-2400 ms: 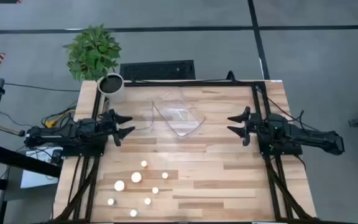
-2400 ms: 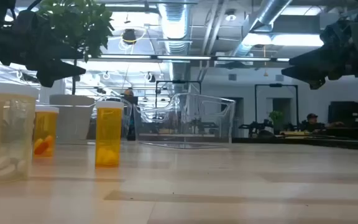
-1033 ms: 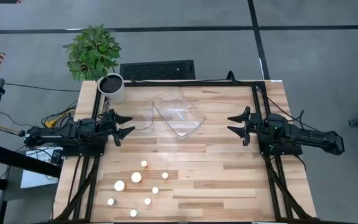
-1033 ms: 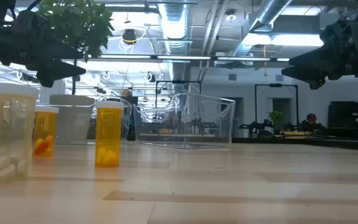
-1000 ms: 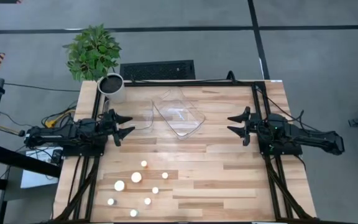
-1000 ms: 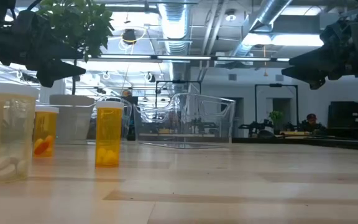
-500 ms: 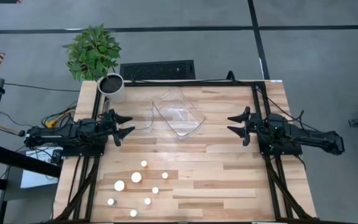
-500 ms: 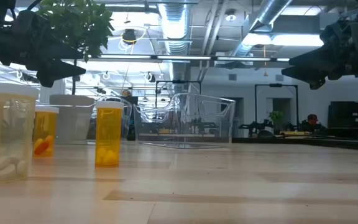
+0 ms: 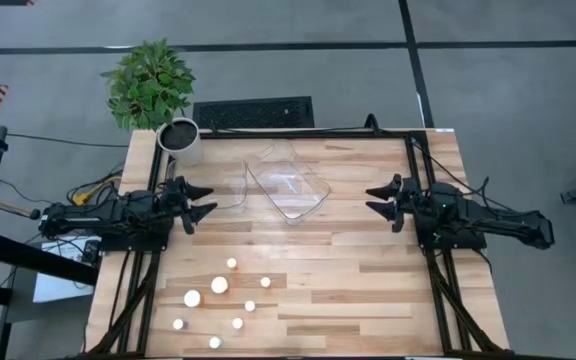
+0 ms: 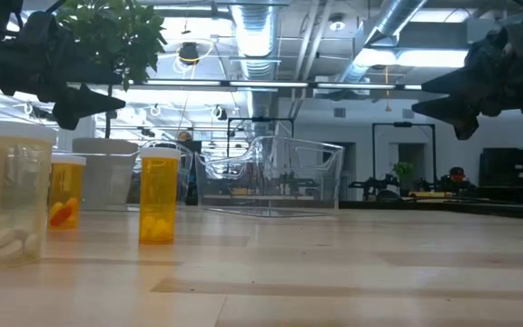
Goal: Pick and place medicine bottles into bin by pill shape (circle, oval)
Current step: Put the top large orange capsule bottle into the left transparent bin
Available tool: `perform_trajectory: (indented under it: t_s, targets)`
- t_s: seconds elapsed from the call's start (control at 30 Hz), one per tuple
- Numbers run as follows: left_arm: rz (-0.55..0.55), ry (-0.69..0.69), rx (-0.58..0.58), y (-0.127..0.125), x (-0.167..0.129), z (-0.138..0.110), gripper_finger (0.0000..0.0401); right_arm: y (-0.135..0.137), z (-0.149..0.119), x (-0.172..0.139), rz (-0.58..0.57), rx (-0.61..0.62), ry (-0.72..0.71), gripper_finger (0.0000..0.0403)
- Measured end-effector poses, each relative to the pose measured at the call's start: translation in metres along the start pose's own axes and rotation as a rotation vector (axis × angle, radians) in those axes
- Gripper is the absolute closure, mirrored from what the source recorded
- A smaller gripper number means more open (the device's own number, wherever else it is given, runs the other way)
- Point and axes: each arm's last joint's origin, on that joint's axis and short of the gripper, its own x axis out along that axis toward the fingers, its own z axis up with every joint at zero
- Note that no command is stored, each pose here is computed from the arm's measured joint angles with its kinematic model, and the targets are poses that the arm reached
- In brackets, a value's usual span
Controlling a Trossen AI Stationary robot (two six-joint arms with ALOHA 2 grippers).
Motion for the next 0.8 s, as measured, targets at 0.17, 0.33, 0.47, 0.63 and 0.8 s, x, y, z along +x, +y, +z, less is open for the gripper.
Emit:
perform_trajectory:
  t_s: [0.17,0.33,0.47,0.63,0.8]
  targets:
    - [0.006,-0.004,0.043,0.000,0.000,0.000,0.0131,0.000,0.000,0.000,0.000,0.001,0.000,0.0178]
    - [0.004,-0.011,0.083,0.000,0.000,0.001,0.0131,0.000,0.000,0.000,-0.002,0.001,-0.002,0.0178]
    - [0.000,-0.026,0.072,-0.001,0.000,0.002,0.0131,0.000,0.000,0.000,-0.004,0.004,-0.003,0.0178]
    - [-0.053,-0.097,0.029,-0.004,0.000,0.010,0.0131,0.000,0.002,0.000,-0.010,0.004,-0.024,0.0178]
    - [-0.119,-0.177,0.001,-0.012,-0.006,0.030,0.0131,0.005,0.015,-0.002,0.008,-0.015,-0.073,0.0178]
